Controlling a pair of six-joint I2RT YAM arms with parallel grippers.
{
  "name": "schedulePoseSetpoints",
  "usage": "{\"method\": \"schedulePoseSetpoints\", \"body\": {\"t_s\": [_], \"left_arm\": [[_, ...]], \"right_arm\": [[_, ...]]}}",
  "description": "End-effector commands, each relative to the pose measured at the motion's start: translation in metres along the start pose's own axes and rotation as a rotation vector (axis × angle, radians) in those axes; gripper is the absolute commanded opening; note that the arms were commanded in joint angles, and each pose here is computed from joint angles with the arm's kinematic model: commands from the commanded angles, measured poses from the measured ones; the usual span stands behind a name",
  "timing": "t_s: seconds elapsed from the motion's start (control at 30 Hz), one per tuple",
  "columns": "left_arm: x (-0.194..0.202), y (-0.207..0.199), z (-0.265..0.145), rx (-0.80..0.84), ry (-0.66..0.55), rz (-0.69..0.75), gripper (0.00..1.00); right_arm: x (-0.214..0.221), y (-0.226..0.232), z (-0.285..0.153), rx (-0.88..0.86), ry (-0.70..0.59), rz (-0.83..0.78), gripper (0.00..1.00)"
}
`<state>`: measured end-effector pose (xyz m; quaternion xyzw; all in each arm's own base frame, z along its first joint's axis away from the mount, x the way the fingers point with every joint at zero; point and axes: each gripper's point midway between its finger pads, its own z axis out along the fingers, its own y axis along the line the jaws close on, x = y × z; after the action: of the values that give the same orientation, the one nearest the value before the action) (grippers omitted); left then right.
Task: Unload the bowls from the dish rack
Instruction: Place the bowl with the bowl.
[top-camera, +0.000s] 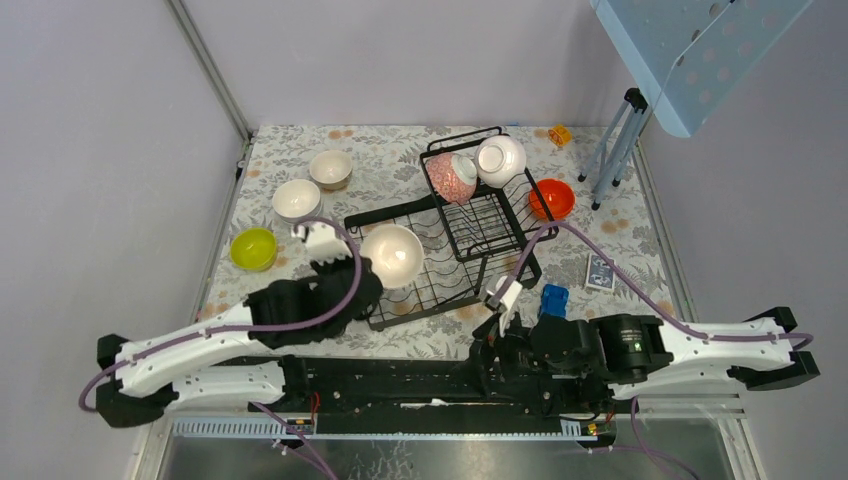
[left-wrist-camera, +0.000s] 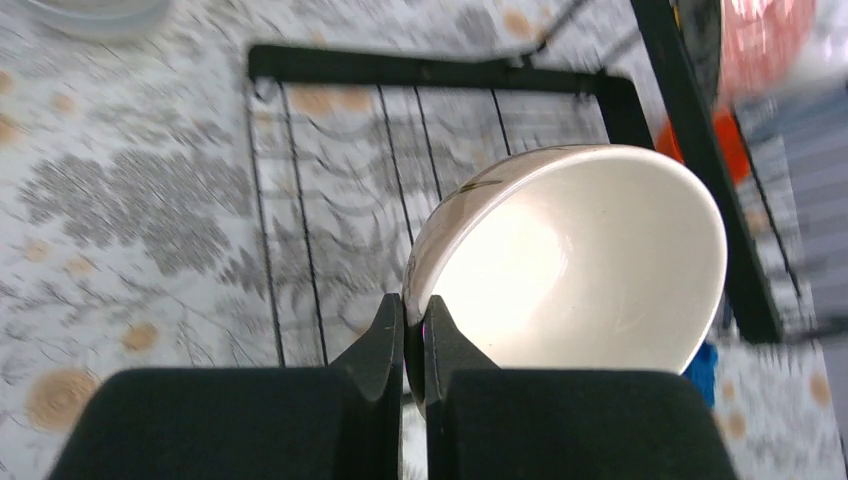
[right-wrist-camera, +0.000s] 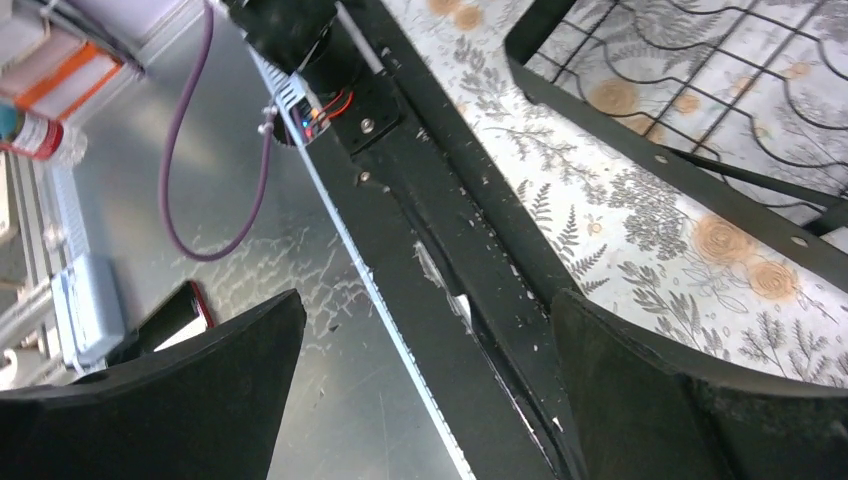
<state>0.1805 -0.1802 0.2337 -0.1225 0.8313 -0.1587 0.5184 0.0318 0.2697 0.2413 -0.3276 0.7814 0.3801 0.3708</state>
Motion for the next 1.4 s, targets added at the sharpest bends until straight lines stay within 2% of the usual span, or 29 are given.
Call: {"method": "schedulePoseSetpoints", "body": {"t_s": [0.0,0.27,0.47,0.7,1.03,1.37], "left_arm": [[-0.074,-0.01,0.015,0.004,-0.125,-0.053,0.0],[-0.135,-0.008,0.097,-0.064,-0.132,-0.129,0.0],[-0.17,0.031,0.183,-0.154,-0.114,-0.301,0.0],[-0.194,0.073,0.262,-0.241,-0.1,-0.461,0.0],[-0.198,0.128,0.317,-0.359,-0.107,-0.671,0.0],[-0.195,0.148,0.342,-0.45,-0.101,-0.745,0.0]], "right_arm": [[0.01,0.024,0.015,-0.141,0.024,-0.107,1.0],[0.055,0.004,0.06,-0.082,0.054,-0.202,1.0],[0.081,-0.017,0.074,-0.05,0.031,-0.224,1.0],[0.1,-0.035,0.075,-0.039,-0.028,-0.132,1.0],[0.134,-0.053,0.086,0.003,-0.002,-0.05,1.0],[0.144,-0.055,0.092,0.013,0.01,-0.011,1.0]]}}
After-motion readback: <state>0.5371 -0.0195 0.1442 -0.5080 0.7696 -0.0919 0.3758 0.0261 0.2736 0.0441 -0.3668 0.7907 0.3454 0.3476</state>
